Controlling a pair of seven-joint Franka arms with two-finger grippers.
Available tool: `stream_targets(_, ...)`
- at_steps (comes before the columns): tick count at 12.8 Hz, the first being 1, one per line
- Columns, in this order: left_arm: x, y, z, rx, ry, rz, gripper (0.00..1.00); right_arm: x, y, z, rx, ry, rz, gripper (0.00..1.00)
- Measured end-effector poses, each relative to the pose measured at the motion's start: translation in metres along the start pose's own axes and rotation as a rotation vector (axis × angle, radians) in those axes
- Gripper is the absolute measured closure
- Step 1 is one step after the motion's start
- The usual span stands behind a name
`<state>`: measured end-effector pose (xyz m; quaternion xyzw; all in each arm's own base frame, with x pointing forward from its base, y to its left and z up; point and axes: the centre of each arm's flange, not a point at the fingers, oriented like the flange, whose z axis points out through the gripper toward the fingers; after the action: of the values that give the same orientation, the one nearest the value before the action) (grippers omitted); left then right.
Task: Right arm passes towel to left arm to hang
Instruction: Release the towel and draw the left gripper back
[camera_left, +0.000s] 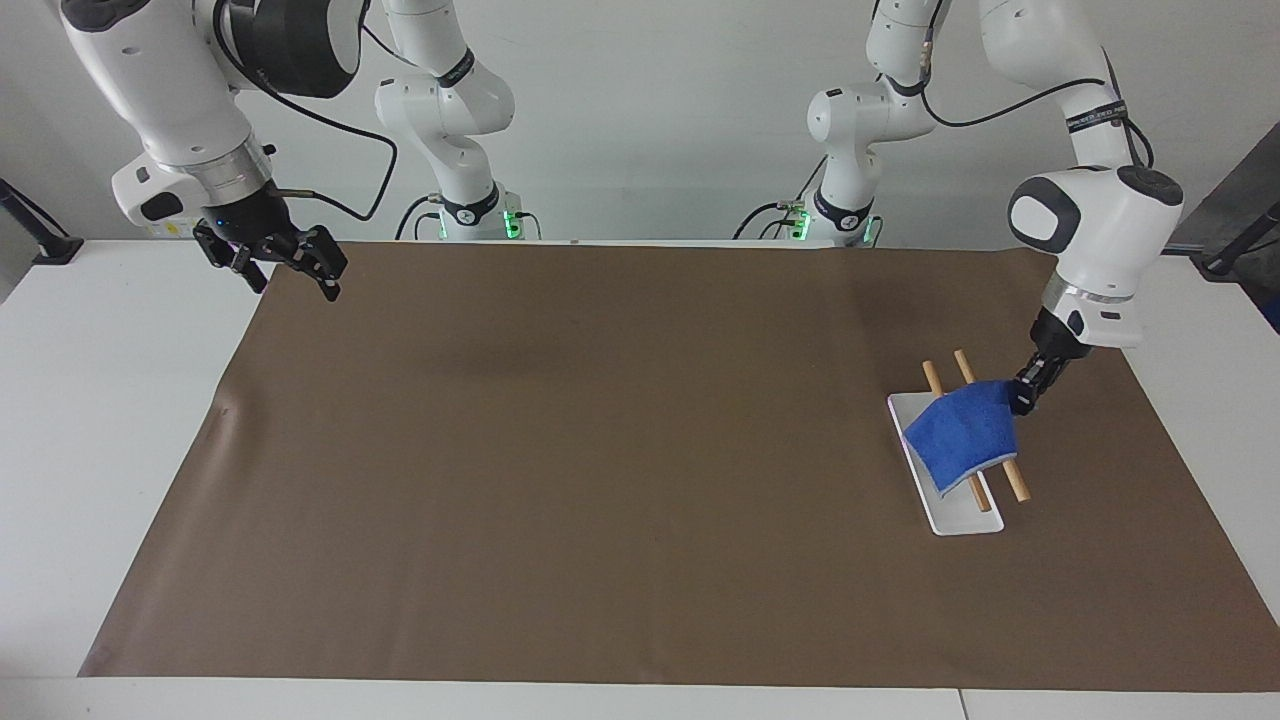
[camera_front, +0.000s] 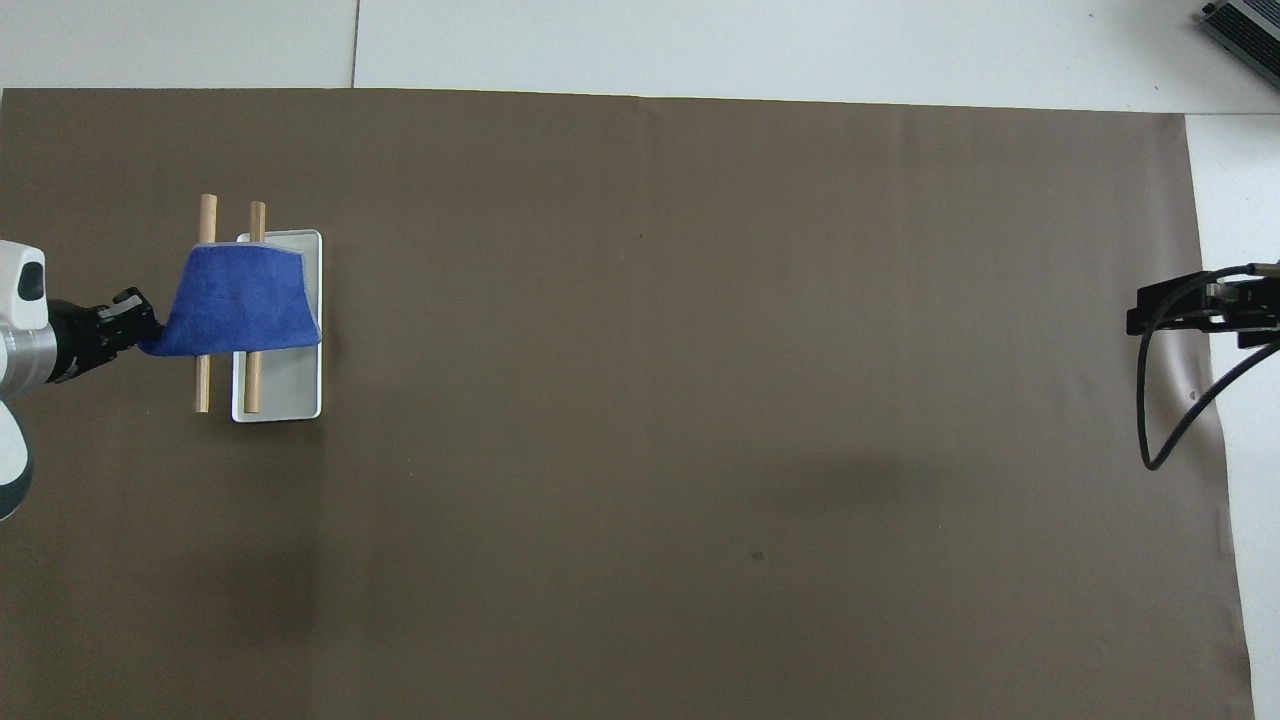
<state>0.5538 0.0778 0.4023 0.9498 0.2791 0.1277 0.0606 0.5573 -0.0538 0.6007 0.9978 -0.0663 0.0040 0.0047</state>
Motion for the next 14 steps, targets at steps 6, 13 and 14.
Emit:
stream_targets(6, 0.002, 0.001, -0.002, -0.008, 0.023, 0.005, 0.29, -0.003, -0.033, 0.001, 0.001, -0.006, 0.021, 0.0)
stream_targets(13, 0.038, 0.026, -0.045, 0.028, -0.077, 0.059, 0.27, -0.005, -0.034, 0.0, 0.002, -0.004, 0.022, 0.0)
stream_targets(14, 0.044, 0.033, -0.055, 0.061, -0.113, 0.084, 0.27, -0.005, -0.034, 0.0, 0.002, -0.005, 0.022, 0.0)
